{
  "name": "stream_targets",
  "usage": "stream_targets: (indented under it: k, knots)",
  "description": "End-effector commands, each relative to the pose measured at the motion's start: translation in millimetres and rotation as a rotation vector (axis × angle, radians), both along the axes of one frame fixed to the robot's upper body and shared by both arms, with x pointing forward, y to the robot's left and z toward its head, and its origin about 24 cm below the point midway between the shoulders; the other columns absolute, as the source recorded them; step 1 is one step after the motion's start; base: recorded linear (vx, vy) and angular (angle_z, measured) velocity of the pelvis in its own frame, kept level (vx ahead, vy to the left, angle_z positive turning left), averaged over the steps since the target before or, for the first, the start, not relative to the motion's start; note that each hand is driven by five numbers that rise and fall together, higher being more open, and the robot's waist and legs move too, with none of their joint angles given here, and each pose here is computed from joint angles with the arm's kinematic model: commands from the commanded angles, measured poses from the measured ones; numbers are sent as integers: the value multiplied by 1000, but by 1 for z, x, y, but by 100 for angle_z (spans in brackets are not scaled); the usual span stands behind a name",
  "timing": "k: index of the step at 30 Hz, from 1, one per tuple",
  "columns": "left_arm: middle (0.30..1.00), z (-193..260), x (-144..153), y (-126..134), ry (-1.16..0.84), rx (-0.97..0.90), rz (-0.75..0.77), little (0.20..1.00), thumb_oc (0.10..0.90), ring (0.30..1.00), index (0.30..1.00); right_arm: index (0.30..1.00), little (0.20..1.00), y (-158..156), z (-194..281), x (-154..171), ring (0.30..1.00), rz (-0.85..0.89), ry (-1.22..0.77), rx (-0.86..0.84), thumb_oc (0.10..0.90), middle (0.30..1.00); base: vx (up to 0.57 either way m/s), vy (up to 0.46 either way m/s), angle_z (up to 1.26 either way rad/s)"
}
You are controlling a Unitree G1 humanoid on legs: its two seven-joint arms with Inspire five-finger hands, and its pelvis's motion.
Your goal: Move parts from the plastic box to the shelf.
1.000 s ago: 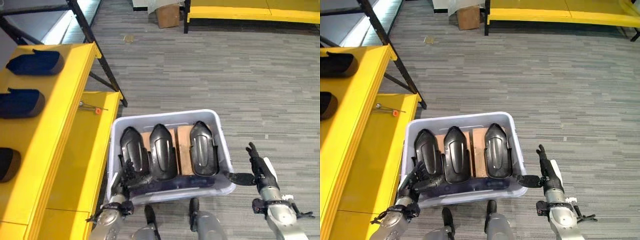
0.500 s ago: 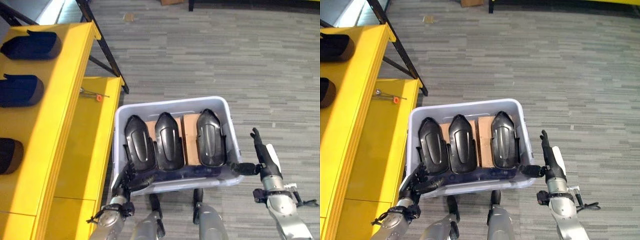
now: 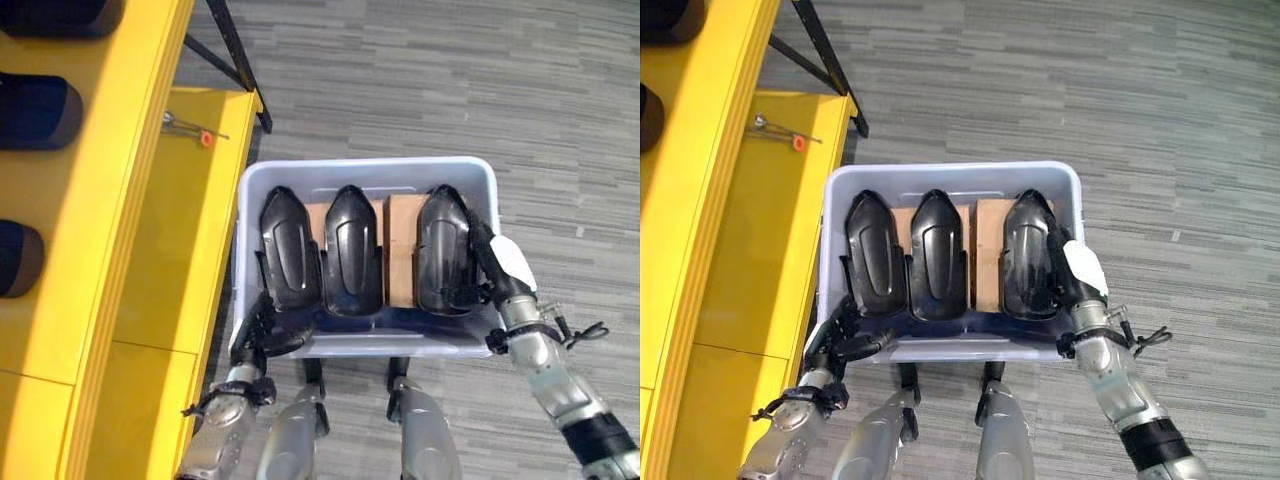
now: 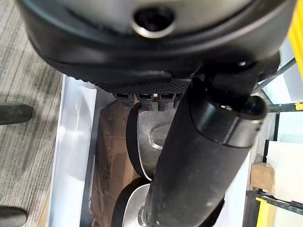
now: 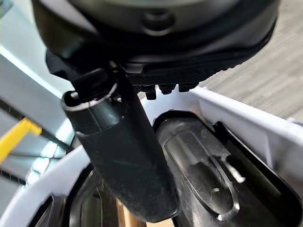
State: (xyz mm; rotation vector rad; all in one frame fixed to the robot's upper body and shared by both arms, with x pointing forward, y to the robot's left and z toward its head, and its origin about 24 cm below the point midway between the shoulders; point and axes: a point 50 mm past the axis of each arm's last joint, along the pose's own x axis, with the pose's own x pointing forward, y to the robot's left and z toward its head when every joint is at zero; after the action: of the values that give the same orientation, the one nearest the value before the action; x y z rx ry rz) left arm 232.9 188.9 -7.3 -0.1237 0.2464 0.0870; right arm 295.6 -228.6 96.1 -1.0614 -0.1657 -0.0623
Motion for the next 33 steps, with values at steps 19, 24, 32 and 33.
stream_targets:
  k: [19,24,32,33]
  knots:
    - [1000,35,10,6,-196,53,5,1000,900,1000,1000,1000,1000,21,32,-10,1000,153,-171,-254,900,1000,-4,-3,2]
    - [1000,35,8,10,-188,59,26,1000,900,1000,1000,1000,1000,27,43,-28,1000,208,-223,-165,900,1000,-1,0,-1]
    - [1000,36,4,16,-186,74,60,1000,900,1000,1000,1000,1000,31,70,-54,1000,276,-349,-33,900,1000,-7,4,-4]
    - [1000,36,4,16,-186,74,61,1000,900,1000,1000,1000,1000,31,70,-55,1000,279,-350,-30,900,1000,3,7,-7]
